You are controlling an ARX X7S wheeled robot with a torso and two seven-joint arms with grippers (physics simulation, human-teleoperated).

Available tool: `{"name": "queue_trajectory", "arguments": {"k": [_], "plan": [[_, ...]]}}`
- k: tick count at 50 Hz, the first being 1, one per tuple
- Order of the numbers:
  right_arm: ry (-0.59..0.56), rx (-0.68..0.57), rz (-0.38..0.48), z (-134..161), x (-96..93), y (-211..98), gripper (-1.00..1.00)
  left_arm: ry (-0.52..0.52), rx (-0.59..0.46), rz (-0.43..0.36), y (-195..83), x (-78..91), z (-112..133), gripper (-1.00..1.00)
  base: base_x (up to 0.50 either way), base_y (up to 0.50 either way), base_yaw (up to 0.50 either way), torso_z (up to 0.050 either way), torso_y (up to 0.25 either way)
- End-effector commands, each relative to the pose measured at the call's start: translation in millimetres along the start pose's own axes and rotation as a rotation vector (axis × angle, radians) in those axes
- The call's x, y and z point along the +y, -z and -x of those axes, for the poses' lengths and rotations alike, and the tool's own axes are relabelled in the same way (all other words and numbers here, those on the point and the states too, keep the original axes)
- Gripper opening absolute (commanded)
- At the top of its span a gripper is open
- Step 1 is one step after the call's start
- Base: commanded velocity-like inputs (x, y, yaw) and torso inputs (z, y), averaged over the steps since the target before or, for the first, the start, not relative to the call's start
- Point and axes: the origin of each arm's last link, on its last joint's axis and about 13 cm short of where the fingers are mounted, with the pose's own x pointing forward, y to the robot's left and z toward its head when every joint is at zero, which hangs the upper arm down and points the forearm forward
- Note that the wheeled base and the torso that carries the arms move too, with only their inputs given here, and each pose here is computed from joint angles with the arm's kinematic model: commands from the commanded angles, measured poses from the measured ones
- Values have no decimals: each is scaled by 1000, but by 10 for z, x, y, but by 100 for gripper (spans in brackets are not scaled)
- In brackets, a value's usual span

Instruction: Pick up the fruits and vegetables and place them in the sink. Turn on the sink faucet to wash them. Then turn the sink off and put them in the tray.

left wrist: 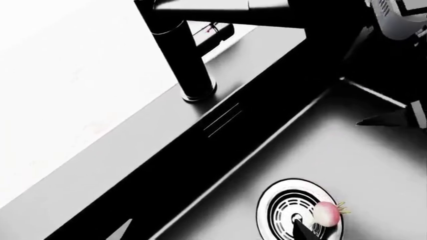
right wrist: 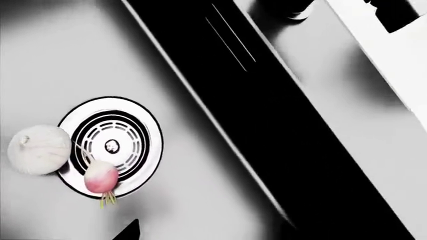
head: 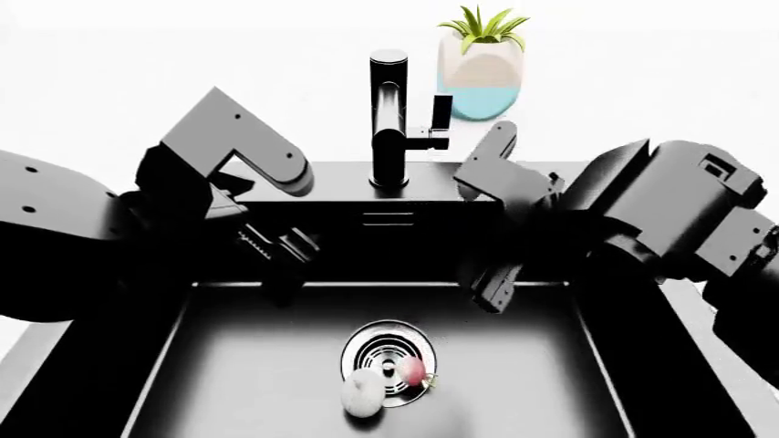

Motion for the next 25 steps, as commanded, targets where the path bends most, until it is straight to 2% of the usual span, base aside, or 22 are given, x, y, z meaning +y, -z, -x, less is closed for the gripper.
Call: {"name": "queue_trajectory", "arguments": {"k": [1,6,10,18,25], "plan": [[320,-49,55,504,42,-147,100,6,-1,-6,7,-17,-25,100,0,0,0,0,0],[381,-91,38,504,-41,-320,100,10,0,-6,16,-21,-36,100,0,0,0,0,0],[378,-135,22,421,-140,-436,100,11,-1,-4,23,-20,-42,100,0,0,0,0,0],[396,-92,15,257,-339,-624,100,13,-7,-5,12,-17,-42,100,0,0,0,0,0],[392,-62,7,228,-378,-660,100,14,-9,-7,9,-20,-42,100,0,0,0,0,0]]}}
